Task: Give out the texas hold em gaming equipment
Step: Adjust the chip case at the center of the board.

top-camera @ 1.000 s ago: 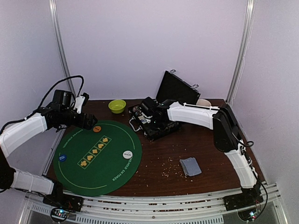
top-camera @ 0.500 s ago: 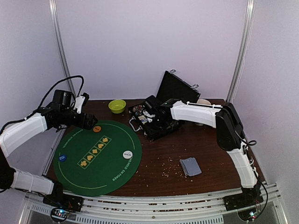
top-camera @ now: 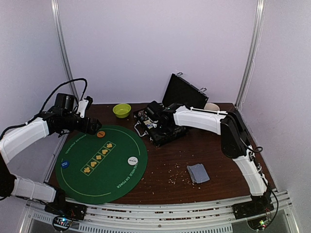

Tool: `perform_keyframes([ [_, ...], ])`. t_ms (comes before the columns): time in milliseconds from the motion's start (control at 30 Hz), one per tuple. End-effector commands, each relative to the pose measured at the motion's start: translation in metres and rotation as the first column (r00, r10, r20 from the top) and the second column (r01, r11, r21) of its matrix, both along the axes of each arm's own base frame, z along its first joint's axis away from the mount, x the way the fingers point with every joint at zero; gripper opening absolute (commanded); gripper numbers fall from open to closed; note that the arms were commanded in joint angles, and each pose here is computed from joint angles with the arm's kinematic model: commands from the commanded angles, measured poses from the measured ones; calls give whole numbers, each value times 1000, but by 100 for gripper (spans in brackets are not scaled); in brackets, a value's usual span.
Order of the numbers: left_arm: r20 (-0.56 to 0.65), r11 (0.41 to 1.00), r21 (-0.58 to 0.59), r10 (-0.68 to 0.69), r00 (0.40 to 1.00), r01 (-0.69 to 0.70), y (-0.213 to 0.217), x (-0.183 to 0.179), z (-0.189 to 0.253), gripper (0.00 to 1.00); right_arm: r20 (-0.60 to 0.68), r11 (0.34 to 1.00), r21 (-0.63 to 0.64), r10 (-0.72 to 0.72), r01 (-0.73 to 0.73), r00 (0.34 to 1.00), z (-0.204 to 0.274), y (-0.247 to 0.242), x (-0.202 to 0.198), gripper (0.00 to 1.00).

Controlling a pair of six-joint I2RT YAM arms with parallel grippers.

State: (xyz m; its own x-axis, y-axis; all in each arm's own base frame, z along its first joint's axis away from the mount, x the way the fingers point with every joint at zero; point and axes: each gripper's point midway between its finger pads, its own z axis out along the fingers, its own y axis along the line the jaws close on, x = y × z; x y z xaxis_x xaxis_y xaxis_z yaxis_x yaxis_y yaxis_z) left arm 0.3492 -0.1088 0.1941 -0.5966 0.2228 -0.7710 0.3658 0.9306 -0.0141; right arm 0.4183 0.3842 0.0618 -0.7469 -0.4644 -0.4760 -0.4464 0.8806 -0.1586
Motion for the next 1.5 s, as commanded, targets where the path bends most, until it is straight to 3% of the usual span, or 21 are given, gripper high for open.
perform_keyframes([
  [0, 47, 1000, -8, -19, 999, 19, -4, 6, 11, 98, -178, 992, -123, 9, -32, 984, -88, -24, -19, 47],
  [133, 46, 1000, -7, -19, 999, 19, -4, 6, 11, 98, -264, 993, 0, 110, -114, 958, -94, 5, -41, 47],
  [300, 43, 1000, -11, -25, 999, 25, -6, 6, 10, 98, -252, 993, 17, 117, -117, 961, -86, 2, -48, 45],
  [500, 38, 1000, -12, -27, 999, 27, -6, 7, 9, 98, -233, 993, -73, 72, -91, 970, -75, -19, -47, 40],
  [1033, 31, 999, -15, -43, 999, 43, -10, 7, 9, 98, -181, 983, -185, -36, 1, 983, -29, -58, -39, 47],
  [1233, 22, 999, -8, -45, 999, 45, -10, 8, 7, 98, -167, 996, -83, 27, -41, 986, 4, -36, -32, 53],
  [1367, 14, 999, -9, -47, 999, 48, -11, 9, 5, 98, -116, 997, 65, 54, -47, 992, 41, -22, -16, 52],
  [1467, 7, 999, -8, -52, 999, 52, -12, 9, 3, 98, -76, 996, 86, 15, -8, 997, 51, -32, 3, 51],
])
